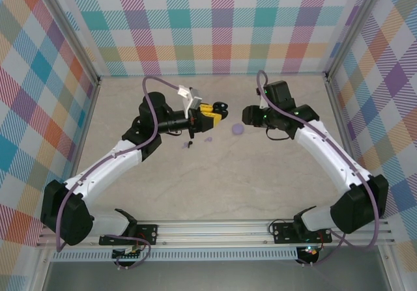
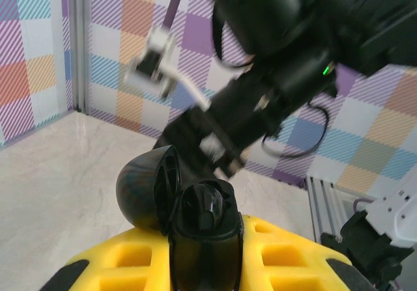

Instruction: Insert the wireless bluetooth earbuds into the charging case

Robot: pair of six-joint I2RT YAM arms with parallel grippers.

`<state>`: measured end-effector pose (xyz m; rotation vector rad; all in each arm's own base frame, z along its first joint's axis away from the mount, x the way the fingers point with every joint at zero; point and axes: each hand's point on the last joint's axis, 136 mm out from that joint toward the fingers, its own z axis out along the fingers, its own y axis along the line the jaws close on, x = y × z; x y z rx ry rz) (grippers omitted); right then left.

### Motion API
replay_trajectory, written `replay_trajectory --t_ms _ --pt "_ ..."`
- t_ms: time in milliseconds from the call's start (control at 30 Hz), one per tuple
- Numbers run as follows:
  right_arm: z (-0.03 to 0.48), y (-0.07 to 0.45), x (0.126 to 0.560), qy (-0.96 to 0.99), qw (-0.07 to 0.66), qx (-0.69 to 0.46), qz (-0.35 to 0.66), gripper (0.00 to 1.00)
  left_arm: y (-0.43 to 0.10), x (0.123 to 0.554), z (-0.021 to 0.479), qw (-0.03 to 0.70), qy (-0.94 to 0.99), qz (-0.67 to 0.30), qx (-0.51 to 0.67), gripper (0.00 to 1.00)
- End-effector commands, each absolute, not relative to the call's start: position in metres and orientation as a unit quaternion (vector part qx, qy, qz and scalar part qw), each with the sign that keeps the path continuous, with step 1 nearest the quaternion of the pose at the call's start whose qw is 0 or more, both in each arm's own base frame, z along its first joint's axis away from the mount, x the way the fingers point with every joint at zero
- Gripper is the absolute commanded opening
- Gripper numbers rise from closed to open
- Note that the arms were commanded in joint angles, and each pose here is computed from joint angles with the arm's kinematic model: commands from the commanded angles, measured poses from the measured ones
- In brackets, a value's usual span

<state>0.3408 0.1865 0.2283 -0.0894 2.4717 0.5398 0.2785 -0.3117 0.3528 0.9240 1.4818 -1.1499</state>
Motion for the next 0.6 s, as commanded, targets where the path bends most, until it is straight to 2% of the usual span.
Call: replay_trajectory --t_ms 0,267,567 --pt "0.209 0.206 0.338 0.934 0.254 -0.042 0.246 0.46 -0.305 0.274 0.391 0.512 0.596 -0.496 0.369 0.09" --pt "0.168 0.246 0.343 0.934 0.172 -0.054 0.308 0.45 -0.299 0.280 0.422 0.519 0.590 -0.513 0.346 0.08" --pt "0.135 0.301 0.345 0.936 0.104 -0.096 0.322 0.45 -0.290 0.280 0.443 0.538 0.582 -0.511 0.333 0.09"
